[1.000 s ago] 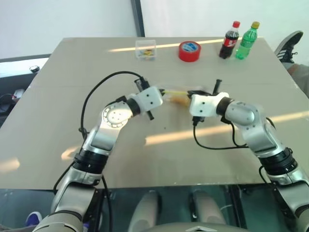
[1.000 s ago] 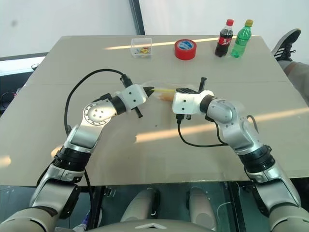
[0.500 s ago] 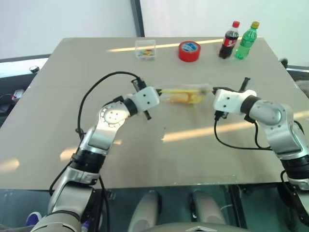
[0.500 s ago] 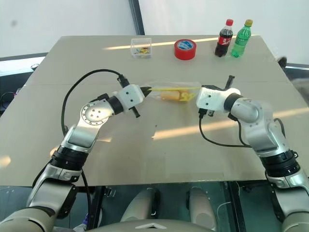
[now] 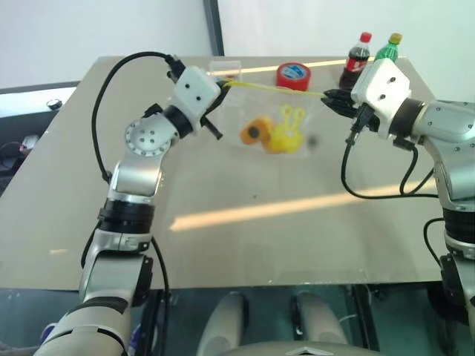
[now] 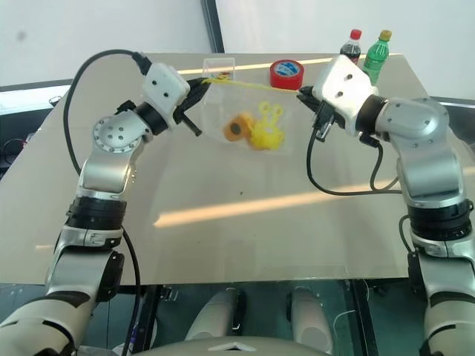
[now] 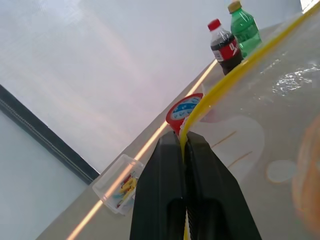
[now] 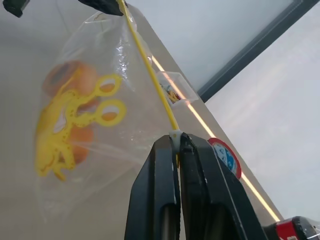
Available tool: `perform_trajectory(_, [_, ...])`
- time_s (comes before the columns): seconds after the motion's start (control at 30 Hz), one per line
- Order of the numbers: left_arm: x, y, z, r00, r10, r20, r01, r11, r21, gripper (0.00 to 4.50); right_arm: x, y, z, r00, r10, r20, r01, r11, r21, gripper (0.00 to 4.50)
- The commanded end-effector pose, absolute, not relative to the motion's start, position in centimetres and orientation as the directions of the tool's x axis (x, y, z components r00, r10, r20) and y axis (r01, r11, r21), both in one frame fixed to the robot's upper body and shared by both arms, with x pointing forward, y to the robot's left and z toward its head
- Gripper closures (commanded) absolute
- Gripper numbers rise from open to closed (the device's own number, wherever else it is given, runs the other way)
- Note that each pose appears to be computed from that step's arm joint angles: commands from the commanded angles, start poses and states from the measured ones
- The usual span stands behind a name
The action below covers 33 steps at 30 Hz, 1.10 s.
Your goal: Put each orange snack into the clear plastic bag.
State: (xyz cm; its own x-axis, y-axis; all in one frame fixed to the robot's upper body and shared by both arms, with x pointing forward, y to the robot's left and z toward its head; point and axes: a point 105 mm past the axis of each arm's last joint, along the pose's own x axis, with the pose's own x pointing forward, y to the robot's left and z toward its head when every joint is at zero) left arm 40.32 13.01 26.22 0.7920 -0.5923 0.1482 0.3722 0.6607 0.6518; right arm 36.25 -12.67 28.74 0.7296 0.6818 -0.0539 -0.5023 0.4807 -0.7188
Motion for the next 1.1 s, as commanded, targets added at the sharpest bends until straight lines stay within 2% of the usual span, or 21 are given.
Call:
perform_trajectory(0.03, [41.3, 13.7, 27.1, 0.803, -0.566, 0.184, 0.32, 0.671, 0.668, 4.5, 38.3, -15.1, 30.0, 0.827, 0.562, 0.024, -0.327, 0.516, -0.791, 4.44])
perform_trajectory(0.17, [40.7, 13.8, 27.6, 0.776, -0.599, 0.197, 0.338, 0.659, 0.672, 4.5, 37.3, -14.6, 30.0, 0.792, 0.61, 0.027, -0.362, 0.505, -0.783, 4.44])
perform_trajectory(0.27, [39.3, 13.3, 25.6, 0.742, -0.656, 0.139, 0.41, 0.608, 0.68, 4.5, 36.0, -14.1, 28.4, 0.761, 0.648, -0.02, -0.429, 0.48, -0.766, 4.44])
perform_trajectory(0.4, [35.4, 10.7, 19.3, 0.652, -0.757, -0.039, 0.522, 0.411, 0.748, 4.5, 34.5, -14.4, 22.3, 0.747, 0.641, -0.177, -0.523, 0.402, -0.752, 4.44])
perform_trajectory(0.5, [33.0, 9.4, 16.7, 0.586, -0.802, -0.117, 0.606, 0.337, 0.721, 4.5, 32.8, -14.4, 18.8, 0.703, 0.65, -0.287, -0.61, 0.344, -0.714, 4.44])
perform_trajectory(0.57, [31.6, 9.2, 16.0, 0.543, -0.826, -0.152, 0.662, 0.31, 0.682, 4.5, 31.4, -13.8, 17.7, 0.656, 0.696, -0.294, -0.668, 0.353, -0.655, 4.44])
perform_trajectory(0.67, [30.6, 10.0, 15.5, 0.507, -0.84, -0.194, 0.746, 0.314, 0.588, 4.5, 30.1, -13.7, 16.9, 0.613, 0.724, -0.316, -0.727, 0.36, -0.585, 3.54])
perform_trajectory(0.7, [30.5, 10.4, 15.6, 0.501, -0.843, -0.196, 0.773, 0.334, 0.54, 4.5, 29.8, -13.8, 16.6, 0.607, 0.725, -0.325, -0.738, 0.363, -0.568, 3.07])
perform_trajectory(0.73, [30.3, 11.0, 15.8, 0.497, -0.846, -0.194, 0.794, 0.353, 0.495, 3.99, 29.5, -14.2, 16.3, 0.605, 0.722, -0.335, -0.747, 0.371, -0.551, 2.58])
perform_trajectory(0.8, [30.0, 11.8, 16.2, 0.49, -0.85, -0.192, 0.815, 0.369, 0.447, 3.58, 29.1, -14.7, 16.0, 0.607, 0.717, -0.342, -0.756, 0.39, -0.525, 1.84])
perform_trajectory(0.93, [29.2, 14.4, 16.7, 0.494, -0.847, -0.196, 0.849, 0.422, 0.318, 1.86, 28.0, -15.8, 17.0, 0.617, 0.745, -0.254, -0.768, 0.5, -0.399, 0.06])
perform_trajectory(0.97, [29.1, 15.1, 16.9, 0.508, -0.839, -0.196, 0.847, 0.444, 0.294, 1.28, 27.7, -16.3, 17.3, 0.623, 0.746, -0.236, -0.767, 0.524, -0.37, 0.0])
perform_trajectory(1.0, [29.0, 16.2, 17.1, 0.524, -0.827, -0.204, 0.84, 0.463, 0.283, 0.92, 27.3, -17.2, 17.7, 0.635, 0.739, -0.227, -0.76, 0.544, -0.356, 0.0])
perform_trajectory(1.1, [28.7, 17.9, 17.7, 0.552, -0.808, -0.207, 0.828, 0.502, 0.249, 0.92, 26.4, -18.8, 18.3, 0.656, 0.72, -0.225, -0.747, 0.577, -0.33, 0.0])
